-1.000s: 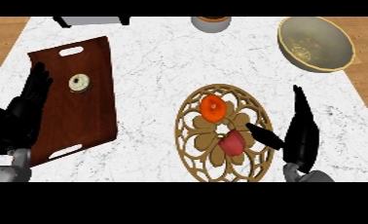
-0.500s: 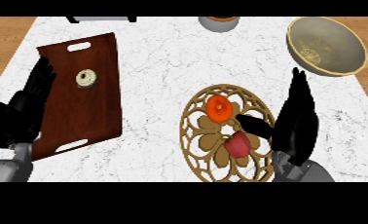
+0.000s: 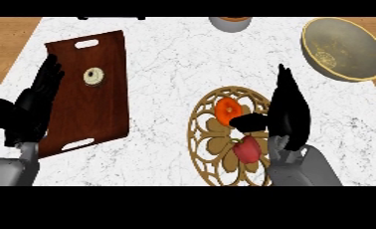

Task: Pick the squash from the placemat and place it in the bowl

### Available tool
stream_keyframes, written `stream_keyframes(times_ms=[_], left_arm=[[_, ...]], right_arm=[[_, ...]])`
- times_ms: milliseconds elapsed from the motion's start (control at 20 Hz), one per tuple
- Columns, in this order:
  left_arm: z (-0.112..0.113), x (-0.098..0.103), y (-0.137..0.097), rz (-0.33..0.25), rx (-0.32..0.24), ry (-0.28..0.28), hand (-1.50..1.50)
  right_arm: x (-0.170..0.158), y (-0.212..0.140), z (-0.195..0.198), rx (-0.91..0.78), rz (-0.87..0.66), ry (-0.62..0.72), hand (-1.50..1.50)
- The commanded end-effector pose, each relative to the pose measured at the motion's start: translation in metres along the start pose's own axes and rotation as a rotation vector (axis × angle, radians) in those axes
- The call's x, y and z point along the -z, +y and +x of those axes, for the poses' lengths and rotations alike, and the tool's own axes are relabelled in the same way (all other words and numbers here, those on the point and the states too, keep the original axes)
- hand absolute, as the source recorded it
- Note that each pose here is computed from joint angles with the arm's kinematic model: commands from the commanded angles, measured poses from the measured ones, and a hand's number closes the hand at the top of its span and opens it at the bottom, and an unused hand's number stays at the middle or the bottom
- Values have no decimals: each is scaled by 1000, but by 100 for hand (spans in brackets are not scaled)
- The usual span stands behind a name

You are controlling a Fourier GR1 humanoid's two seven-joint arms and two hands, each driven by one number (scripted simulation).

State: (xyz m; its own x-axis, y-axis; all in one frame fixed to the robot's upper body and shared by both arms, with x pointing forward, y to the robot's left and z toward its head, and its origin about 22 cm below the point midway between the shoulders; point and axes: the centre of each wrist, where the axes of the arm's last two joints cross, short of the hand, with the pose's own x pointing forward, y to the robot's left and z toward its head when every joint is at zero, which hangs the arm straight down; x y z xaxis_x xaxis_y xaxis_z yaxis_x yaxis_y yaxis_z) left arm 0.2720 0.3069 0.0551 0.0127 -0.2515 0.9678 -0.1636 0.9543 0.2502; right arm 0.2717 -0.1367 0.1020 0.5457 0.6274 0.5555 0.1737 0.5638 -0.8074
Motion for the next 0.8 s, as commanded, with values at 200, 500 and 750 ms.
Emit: stream_keyframes(times_ms=[200, 500, 750], left_arm=[[15, 9, -8, -12, -10, -13, 0], [2, 9, -1, -8, -5, 3, 0], [2, 2, -6, -8, -12, 9, 0]], right_arm=[[13, 9, 23, -197, 273, 234, -150], [19, 18, 34, -253, 367, 302, -150], [33, 34, 29, -351, 261, 292, -150]])
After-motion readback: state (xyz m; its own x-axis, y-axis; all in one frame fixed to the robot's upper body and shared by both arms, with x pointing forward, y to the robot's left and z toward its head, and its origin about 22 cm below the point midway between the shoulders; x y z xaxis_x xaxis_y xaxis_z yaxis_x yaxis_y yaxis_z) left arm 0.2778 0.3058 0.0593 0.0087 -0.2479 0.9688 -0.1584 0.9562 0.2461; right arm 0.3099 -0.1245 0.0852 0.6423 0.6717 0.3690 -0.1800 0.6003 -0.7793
